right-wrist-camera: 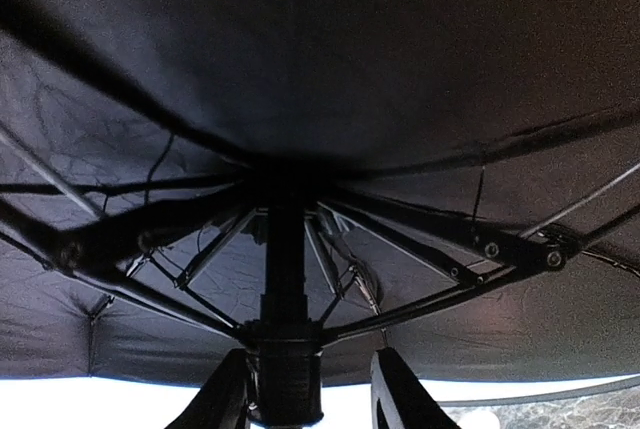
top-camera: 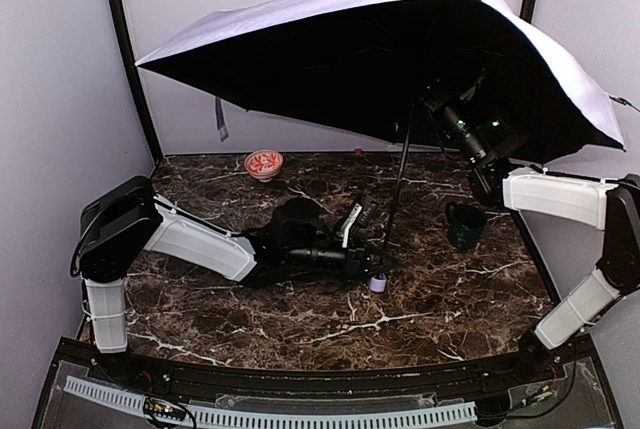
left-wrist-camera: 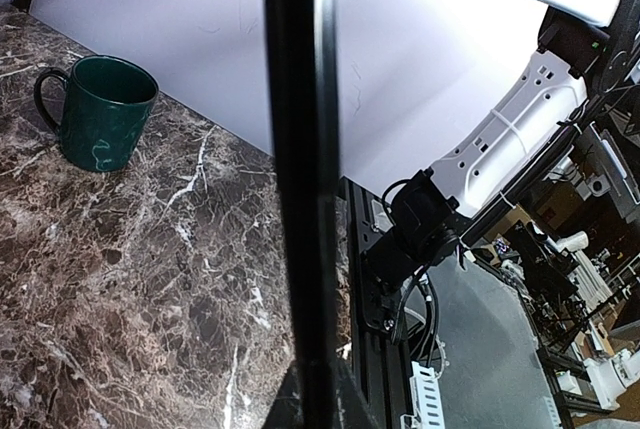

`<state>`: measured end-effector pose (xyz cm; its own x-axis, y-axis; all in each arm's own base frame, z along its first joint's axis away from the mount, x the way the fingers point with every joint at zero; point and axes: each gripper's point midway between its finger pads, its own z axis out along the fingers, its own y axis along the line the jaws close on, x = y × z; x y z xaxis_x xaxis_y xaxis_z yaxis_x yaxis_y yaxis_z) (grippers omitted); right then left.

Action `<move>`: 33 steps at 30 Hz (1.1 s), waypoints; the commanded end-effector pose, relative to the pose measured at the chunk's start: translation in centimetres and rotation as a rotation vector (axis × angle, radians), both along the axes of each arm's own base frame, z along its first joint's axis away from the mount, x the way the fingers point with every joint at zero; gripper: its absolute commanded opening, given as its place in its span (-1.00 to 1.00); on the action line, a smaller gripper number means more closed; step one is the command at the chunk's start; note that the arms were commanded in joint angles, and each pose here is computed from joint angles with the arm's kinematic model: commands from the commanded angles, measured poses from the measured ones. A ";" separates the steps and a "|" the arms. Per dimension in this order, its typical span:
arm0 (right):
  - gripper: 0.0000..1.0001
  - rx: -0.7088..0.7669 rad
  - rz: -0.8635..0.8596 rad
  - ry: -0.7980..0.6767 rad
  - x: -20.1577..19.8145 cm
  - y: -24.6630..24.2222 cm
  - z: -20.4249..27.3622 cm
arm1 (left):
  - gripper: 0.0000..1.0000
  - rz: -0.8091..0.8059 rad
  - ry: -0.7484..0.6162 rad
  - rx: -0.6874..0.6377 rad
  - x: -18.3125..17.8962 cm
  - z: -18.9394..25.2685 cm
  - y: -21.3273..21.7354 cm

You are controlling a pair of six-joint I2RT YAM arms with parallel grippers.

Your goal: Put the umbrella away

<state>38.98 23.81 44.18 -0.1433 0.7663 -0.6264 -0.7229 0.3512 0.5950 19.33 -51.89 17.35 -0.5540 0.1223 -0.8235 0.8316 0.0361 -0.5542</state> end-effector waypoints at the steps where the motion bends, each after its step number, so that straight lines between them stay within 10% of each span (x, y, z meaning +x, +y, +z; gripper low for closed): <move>1: -0.17 0.035 -0.017 -0.066 -0.5 -0.8 2.0 | -1.00 -0.010 -0.143 -0.146 -0.6 5.8 0.1; 15: -0.98 0.002 -0.010 -0.065 -0.4 -0.6 1.7 | -1.00 -0.020 -0.153 -0.149 -0.6 6.1 -0.1; 22: -1.00 -0.097 0.015 -0.047 -0.5 0.5 1.0 | -1.00 -0.027 -0.193 -0.171 -0.8 7.5 0.4; 33: -0.92 -0.668 0.185 0.015 -4.2 9.7 -9.1 | -1.00 0.047 -0.348 -0.186 1.7 11.9 2.9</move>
